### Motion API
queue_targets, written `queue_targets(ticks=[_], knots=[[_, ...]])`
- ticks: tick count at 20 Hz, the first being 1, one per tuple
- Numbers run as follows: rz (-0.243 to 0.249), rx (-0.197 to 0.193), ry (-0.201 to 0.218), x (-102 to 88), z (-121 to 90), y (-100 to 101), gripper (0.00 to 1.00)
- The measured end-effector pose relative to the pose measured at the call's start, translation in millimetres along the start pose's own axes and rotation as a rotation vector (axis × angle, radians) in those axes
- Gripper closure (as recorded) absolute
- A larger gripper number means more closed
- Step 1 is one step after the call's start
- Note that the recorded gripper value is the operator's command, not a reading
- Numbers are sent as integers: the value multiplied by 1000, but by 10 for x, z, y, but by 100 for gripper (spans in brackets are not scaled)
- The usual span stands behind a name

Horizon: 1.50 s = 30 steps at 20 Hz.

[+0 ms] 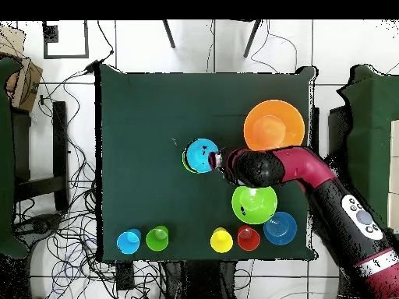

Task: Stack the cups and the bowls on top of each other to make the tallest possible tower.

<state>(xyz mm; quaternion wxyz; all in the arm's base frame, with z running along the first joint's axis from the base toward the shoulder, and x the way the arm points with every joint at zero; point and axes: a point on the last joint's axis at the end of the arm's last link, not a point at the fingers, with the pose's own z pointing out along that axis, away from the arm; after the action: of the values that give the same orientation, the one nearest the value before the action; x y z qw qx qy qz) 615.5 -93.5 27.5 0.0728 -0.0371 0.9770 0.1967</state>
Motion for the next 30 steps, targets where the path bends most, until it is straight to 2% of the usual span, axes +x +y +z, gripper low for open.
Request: queue_targets(ticks=[11,24,30], knots=[[-9,-13,18,89,28,82,100],[-8,-19,22,108,48,97,100],[5,-45,28,126,105,141,100]])
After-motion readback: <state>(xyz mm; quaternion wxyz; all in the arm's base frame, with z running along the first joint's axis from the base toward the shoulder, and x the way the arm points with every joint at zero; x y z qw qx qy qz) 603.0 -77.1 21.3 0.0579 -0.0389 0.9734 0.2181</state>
